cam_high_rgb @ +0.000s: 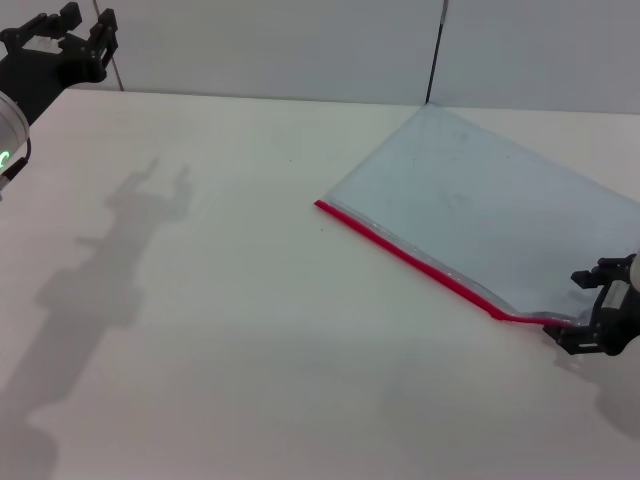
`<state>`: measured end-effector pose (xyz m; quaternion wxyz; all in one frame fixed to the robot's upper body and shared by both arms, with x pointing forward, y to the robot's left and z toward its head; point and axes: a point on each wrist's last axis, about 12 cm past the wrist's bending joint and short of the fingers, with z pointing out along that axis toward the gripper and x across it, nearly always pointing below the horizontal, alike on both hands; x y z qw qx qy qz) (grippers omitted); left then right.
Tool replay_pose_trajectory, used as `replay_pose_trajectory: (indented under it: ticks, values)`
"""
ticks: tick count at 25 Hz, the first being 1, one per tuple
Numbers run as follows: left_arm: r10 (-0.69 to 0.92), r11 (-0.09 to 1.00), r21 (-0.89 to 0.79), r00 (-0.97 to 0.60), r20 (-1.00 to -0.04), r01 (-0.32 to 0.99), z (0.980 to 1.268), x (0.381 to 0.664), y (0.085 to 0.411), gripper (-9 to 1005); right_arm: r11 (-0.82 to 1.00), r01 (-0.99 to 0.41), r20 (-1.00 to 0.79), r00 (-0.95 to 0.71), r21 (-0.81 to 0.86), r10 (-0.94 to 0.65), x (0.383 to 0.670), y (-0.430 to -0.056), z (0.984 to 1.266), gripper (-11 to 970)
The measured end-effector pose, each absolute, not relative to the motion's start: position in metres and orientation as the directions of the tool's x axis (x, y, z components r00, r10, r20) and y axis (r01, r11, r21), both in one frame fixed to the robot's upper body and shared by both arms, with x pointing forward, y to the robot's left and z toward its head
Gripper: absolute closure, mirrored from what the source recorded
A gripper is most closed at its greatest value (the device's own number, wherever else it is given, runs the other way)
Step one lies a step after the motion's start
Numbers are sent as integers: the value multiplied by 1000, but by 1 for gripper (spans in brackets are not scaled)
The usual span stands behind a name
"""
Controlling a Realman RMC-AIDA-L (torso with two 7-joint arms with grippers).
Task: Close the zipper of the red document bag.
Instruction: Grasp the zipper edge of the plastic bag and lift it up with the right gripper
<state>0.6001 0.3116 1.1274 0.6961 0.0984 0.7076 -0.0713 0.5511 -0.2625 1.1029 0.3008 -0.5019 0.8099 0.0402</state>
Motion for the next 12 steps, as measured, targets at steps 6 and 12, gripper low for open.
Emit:
replay_pose_trajectory:
  ticks: [6,12]
  values:
    - [39,970,35,-12,-999,239,1127,600,312,577,496,-832,-502,-329,-246,-800,552,-264,1102,185]
    - [39,970,35,-12,-999,239,1127,600,312,577,478,-847,-492,-322,-232,-809,550,-259,1101,186]
